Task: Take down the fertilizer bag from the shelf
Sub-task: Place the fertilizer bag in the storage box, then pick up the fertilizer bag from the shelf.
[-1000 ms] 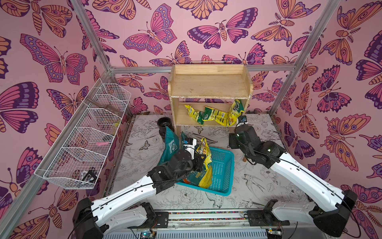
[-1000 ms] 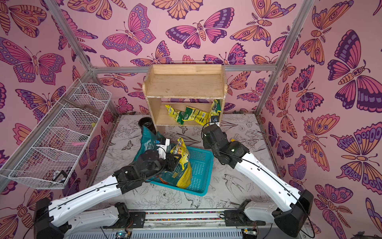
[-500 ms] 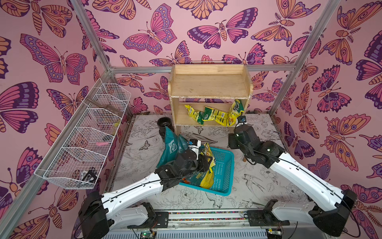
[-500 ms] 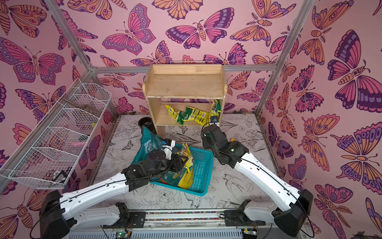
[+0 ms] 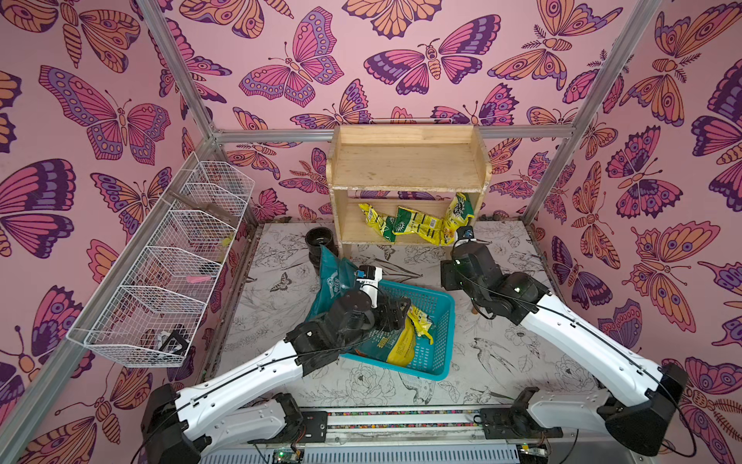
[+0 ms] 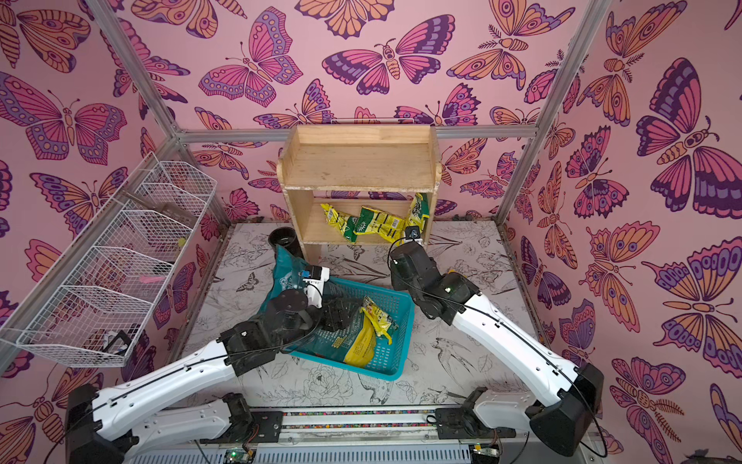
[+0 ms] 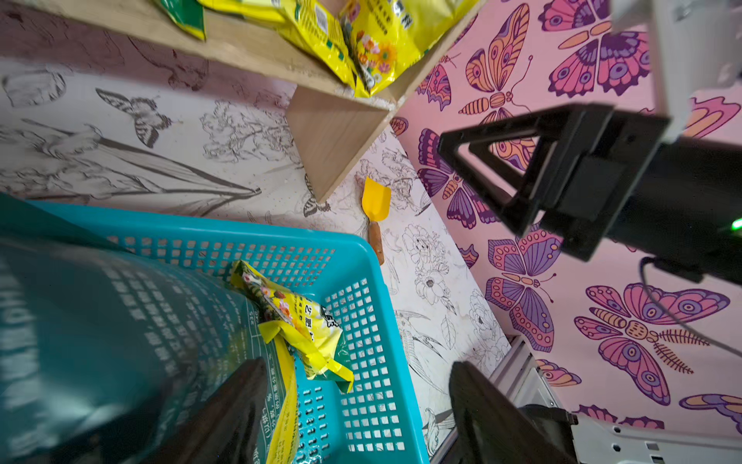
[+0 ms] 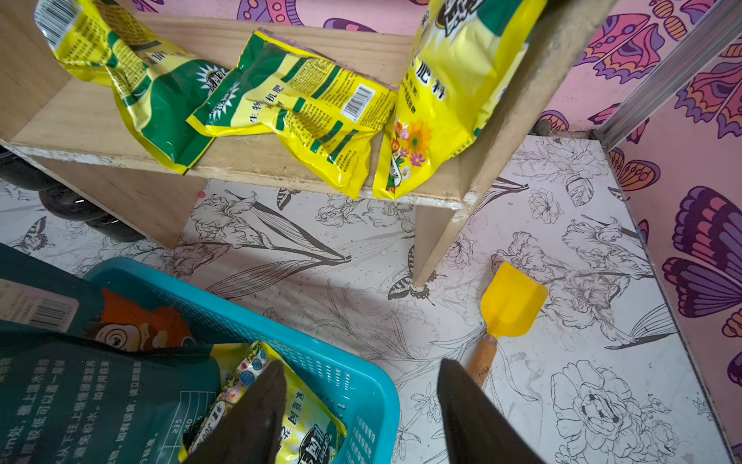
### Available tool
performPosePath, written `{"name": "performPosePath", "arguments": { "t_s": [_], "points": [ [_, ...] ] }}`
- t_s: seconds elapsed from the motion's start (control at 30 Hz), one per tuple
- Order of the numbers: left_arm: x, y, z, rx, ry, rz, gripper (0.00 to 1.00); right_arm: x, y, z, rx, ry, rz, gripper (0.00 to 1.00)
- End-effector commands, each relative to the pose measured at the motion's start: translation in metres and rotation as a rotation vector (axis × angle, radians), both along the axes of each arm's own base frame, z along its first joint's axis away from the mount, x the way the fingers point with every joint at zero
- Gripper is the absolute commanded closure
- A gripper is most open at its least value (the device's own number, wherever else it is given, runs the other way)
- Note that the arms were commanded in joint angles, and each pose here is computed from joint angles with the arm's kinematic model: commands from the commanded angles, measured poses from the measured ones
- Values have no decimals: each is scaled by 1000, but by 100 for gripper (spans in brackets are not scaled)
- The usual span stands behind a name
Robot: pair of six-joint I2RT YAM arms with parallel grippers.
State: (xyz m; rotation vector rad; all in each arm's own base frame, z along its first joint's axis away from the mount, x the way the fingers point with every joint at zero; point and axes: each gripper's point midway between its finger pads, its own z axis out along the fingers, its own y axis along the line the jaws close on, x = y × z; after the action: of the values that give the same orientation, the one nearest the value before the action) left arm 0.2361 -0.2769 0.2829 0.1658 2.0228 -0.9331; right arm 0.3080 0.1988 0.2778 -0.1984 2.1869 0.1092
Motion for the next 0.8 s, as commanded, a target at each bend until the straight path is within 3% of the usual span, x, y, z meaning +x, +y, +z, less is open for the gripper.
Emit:
{"name": "performPosePath", "arguments": {
  "t_s": [0.0, 0.17, 0.3, 0.43, 0.77],
  "points": [
    [11, 24, 42, -11, -106, 72, 19, 3, 11, 1, -1, 24, 46, 36],
    [18, 55, 96, -55, -234, 159, 16, 7, 31, 6, 6, 34, 119, 35],
    [28, 98, 119, -24, -327, 334, 10, 12, 54, 13, 17, 17, 195, 35],
    [46, 138, 116, 15, -323, 499, 7, 20, 83, 16, 6, 3, 274, 34],
    [81, 172, 82, -16, -205, 584, 7, 50, 146, 10, -24, -69, 414, 35]
  ]
}}
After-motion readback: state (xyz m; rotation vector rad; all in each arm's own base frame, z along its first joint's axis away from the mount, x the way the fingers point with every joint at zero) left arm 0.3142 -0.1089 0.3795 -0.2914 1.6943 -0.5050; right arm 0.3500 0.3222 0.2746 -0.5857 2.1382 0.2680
